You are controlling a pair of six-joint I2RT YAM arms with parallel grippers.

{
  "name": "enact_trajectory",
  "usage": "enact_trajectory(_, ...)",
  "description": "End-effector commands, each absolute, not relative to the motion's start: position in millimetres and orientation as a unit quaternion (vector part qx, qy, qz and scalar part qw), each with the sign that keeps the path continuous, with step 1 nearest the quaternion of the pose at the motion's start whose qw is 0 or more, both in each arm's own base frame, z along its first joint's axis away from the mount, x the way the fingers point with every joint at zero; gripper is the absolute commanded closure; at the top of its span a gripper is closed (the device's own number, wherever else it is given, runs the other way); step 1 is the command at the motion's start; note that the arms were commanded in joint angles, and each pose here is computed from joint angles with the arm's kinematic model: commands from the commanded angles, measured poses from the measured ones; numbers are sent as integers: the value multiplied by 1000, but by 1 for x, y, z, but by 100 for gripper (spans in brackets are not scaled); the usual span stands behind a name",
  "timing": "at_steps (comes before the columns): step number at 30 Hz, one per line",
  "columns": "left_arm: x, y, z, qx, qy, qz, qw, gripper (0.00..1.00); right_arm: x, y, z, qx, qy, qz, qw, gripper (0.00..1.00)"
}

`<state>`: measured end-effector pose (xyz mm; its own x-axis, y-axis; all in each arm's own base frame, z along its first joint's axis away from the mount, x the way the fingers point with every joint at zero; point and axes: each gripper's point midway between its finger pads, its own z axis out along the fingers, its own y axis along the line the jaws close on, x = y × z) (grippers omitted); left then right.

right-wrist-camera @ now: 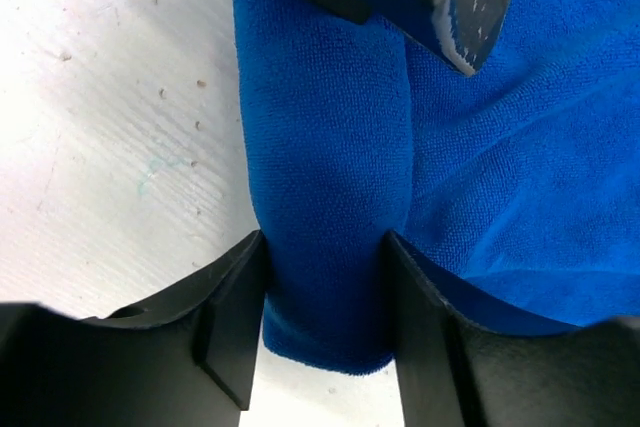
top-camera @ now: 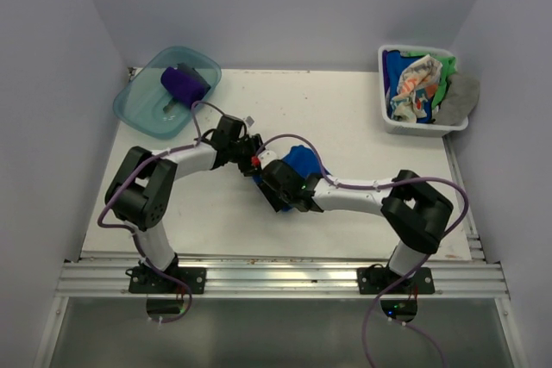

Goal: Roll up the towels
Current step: Roll the towel

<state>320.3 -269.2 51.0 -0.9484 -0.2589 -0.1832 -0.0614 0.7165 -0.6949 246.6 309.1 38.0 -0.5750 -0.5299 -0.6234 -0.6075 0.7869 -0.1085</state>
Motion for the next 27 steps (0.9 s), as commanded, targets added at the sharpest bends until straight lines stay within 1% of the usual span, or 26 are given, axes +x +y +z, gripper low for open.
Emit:
enact_trajectory(1,321,-267,42,-81,927,-343,130,51,239,296,14,-297,902,46,311,50)
enact_trajectory(2,321,-267,43,-81,927,-344,130,50,238,294,11,-293,903,43,310,52)
enact_trajectory(5,323,-269,47,-81,925,-348,132,50,238,287,5,-277,908,35,312,69)
enact_trajectory(6,325,-270,49,-81,924,-350,134,50,238,286,5,-272,909,33,313,80)
enact_trajectory(8,325,-271,53,-78,923,-353,134,49,239,284,5,-262,911,32,318,92)
enact_trajectory(9,325,-271,55,-78,922,-354,135,48,239,284,5,-259,911,34,320,100)
enact_trajectory(12,331,-272,74,-71,918,-360,154,41,233,285,6,-244,914,58,319,100)
enact_trajectory(14,334,-268,89,-68,915,-358,172,35,229,297,12,-236,912,103,319,100)
enact_trajectory(17,339,-260,109,-68,911,-357,195,29,221,306,13,-226,911,155,308,100)
enact_trajectory(19,341,-252,120,-72,908,-356,208,27,220,312,17,-210,907,190,310,100)
enact_trajectory(21,341,-245,125,-77,907,-351,217,26,217,311,18,-192,909,225,294,100)
enact_trajectory(22,341,-243,126,-78,907,-349,220,25,219,314,21,-185,904,243,298,100)
enact_trajectory(27,331,-239,122,-83,907,-350,218,24,222,312,24,-136,897,322,270,100)
